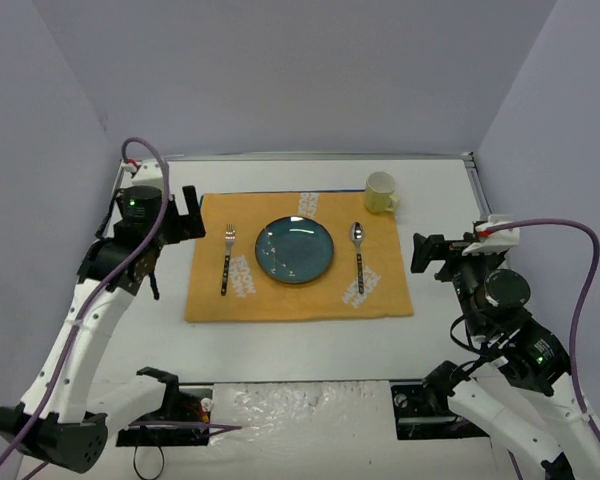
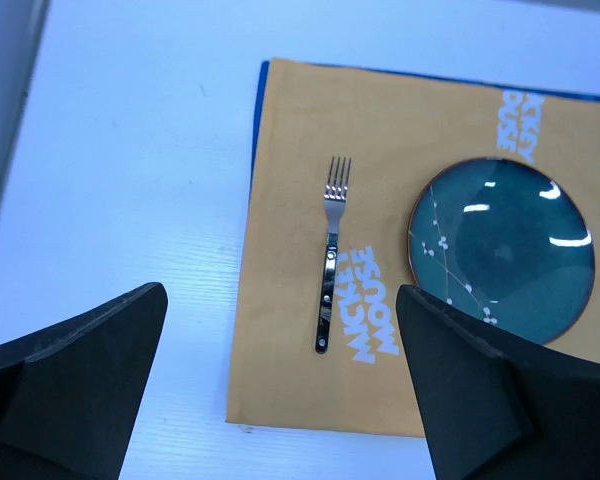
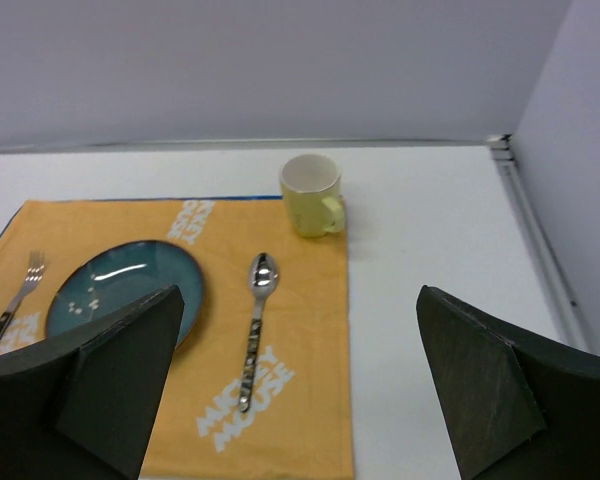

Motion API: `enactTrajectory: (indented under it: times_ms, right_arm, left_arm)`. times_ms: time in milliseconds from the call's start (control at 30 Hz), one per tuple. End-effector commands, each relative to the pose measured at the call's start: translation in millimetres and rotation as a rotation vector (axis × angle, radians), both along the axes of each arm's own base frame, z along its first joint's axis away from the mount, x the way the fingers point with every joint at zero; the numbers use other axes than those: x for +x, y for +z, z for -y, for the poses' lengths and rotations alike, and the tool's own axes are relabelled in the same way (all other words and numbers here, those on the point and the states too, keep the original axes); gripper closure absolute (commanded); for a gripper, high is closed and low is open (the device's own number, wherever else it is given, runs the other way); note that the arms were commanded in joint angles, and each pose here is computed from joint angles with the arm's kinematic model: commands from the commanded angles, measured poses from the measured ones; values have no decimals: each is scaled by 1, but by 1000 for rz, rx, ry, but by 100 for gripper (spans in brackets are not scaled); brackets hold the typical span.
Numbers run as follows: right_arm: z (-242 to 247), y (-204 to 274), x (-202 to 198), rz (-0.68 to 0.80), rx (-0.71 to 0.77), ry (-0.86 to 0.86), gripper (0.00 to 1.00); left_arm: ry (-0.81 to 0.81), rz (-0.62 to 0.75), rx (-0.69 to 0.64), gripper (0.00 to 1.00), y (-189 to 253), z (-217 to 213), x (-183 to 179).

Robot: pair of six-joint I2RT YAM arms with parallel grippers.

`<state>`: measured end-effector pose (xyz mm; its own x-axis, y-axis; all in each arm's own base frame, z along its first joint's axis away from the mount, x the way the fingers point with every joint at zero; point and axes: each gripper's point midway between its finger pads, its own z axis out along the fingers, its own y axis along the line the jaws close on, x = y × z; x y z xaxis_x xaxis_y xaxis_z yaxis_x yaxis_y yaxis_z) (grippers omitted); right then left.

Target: Set the dinner table for one person

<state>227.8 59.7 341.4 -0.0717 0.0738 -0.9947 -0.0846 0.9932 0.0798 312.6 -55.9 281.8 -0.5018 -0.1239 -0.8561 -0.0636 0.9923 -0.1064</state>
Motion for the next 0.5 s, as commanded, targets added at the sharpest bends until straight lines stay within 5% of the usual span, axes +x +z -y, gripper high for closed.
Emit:
enactTrajectory:
  times_ms: [0,233,467]
  right_arm:
    - [44,22,-10,78,-31,-183,0]
    - [68,13,-21,86,-51,-285,0]
    - [77,0,-20,78,-17,-358,0]
  left_arm:
    - [113,69,66,3,20,-40,-50]
    - [224,188,43,3,29,-74,-113]
    - [265,219,25,3,21,-85,-139]
